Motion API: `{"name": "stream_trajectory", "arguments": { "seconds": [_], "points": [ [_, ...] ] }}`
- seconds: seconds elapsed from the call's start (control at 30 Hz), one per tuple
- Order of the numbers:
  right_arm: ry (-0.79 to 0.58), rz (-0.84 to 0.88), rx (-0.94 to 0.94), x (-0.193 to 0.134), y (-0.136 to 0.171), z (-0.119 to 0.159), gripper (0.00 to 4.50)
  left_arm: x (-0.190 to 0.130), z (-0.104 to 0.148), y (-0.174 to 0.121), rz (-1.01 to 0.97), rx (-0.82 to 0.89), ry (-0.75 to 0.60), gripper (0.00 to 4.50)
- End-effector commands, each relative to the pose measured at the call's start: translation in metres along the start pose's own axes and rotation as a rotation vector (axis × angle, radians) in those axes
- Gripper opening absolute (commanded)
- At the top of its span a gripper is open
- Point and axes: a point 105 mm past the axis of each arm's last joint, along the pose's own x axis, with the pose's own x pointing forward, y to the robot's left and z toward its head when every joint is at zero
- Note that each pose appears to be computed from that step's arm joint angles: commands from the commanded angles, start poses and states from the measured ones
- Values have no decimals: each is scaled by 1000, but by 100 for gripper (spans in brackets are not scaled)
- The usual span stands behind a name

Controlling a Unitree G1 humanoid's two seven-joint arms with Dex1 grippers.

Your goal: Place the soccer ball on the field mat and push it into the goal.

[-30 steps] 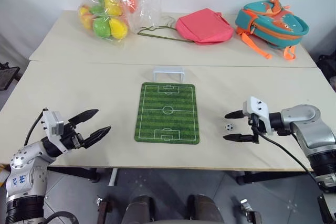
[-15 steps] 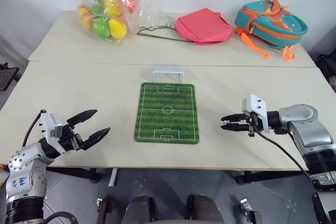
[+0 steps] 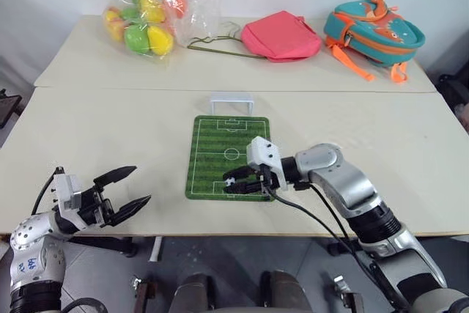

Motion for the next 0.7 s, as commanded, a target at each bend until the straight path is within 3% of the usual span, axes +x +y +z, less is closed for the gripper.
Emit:
{"name": "stream_trajectory", "arguments": {
  "seconds": [0.03,0.37,0.67,0.7],
  "points": [
    [0,28,-41,9,-1,3,85,-4,14,-6,-26,24,-28,450],
    [21,9,-27,17,-20,-10,85,-7,17,-14,-49,51,-52,450],
    [39,40,-8,19,-15,-20,85,-5,16,-12,-39,72,-46,450],
    [41,31,-5,19,-16,-22,157,-4,15,-12,-39,72,-46,450]
  ]
}}
